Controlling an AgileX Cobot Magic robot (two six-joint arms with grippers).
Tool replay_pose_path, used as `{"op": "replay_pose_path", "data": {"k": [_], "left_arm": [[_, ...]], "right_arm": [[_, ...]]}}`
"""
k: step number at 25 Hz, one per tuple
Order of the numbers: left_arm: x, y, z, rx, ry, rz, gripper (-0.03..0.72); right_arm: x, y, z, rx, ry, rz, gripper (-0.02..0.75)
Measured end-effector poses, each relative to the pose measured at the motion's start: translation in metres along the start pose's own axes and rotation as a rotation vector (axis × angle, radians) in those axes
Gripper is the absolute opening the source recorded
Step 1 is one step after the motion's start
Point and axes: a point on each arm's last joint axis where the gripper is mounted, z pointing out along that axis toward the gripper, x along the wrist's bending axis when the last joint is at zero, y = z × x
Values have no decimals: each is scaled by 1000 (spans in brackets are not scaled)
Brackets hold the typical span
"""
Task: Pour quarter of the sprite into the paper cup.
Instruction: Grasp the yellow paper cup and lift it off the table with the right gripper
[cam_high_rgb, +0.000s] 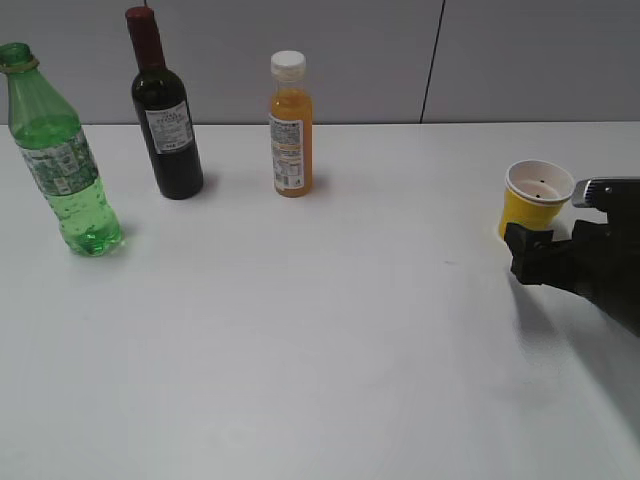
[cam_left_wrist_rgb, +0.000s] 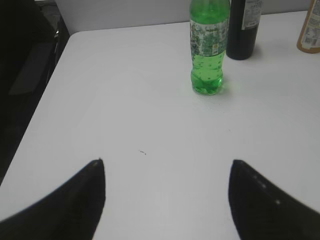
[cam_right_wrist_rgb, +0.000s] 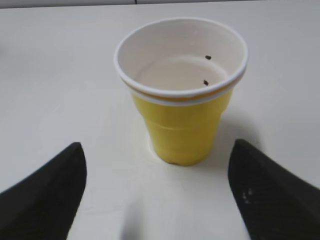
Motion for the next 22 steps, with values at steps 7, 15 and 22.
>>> {"op": "replay_pose_path", "data": {"k": [7, 15, 22], "left_arm": [[0, 0, 0, 0, 0, 0, 583], [0, 0, 0, 0, 0, 0, 583], [0, 0, 0, 0, 0, 0, 583]], "right_arm": [[-2, -9, 11, 27, -22, 14, 680], [-5, -21, 30, 52, -45, 23, 680], [-6, -22, 47, 43, -56, 30, 680]]}}
